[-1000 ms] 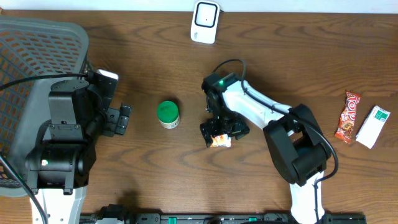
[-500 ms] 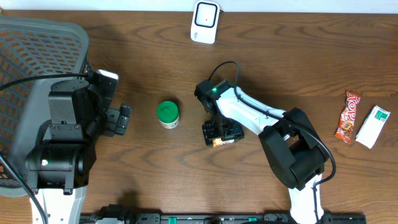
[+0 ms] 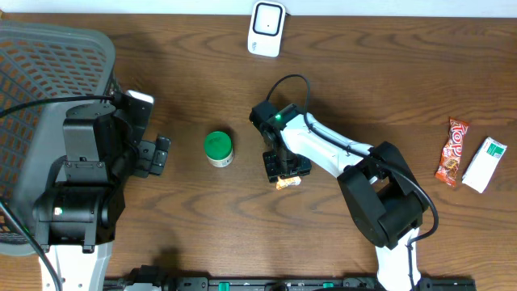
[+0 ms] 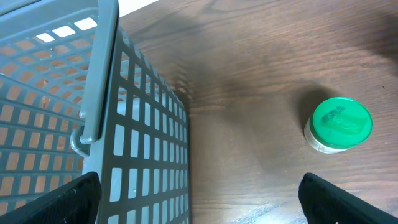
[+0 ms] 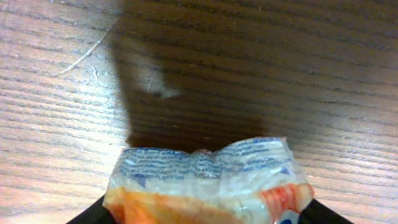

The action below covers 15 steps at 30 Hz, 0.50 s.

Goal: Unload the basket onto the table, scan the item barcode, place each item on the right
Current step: 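Rotate the held orange box to turn its barcode side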

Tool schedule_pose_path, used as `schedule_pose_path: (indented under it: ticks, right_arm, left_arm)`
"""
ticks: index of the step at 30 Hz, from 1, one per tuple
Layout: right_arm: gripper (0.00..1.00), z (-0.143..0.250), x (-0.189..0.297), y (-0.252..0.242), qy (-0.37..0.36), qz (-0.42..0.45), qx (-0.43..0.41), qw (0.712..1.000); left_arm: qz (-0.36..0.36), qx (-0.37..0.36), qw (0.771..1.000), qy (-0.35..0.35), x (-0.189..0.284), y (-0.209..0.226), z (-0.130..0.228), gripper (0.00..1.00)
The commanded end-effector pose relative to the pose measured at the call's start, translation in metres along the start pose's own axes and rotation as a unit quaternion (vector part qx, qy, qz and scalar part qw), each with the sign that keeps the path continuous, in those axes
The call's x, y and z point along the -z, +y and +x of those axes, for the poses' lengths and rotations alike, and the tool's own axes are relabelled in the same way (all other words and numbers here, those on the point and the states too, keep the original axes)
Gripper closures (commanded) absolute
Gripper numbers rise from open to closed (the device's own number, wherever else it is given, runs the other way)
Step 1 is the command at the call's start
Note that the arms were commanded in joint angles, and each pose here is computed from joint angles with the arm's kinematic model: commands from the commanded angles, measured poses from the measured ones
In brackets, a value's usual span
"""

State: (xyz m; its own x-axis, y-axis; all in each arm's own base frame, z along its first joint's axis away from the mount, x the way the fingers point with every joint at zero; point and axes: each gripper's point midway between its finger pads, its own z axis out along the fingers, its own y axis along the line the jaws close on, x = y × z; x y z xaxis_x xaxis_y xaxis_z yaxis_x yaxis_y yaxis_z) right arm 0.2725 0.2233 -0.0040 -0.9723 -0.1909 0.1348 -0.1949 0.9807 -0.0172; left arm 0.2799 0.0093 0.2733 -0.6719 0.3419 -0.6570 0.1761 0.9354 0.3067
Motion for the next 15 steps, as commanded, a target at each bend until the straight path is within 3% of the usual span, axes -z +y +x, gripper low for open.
schedule_pose_path:
  ticks: [1, 8, 15]
  right_arm:
    - [0.44, 0.009, -0.018, -0.023, 0.023, 0.059, -0.004, 0.998]
    - [0.41, 0.028, 0.004, -0.02, 0.08, 0.047, 0.009, 0.996]
    - [0.4, 0.044, 0.041, 0.006, 0.137, -0.025, -0.005, 0.99]
  left_arm:
    - [0.001, 0.006, 1.0, 0.001, -0.001, 0.0, 0.001, 0.01]
    - [0.001, 0.006, 1.0, 0.001, -0.001, 0.0, 0.001, 0.01]
    - [0.001, 0.006, 1.0, 0.001, -0.001, 0.0, 0.001, 0.01]
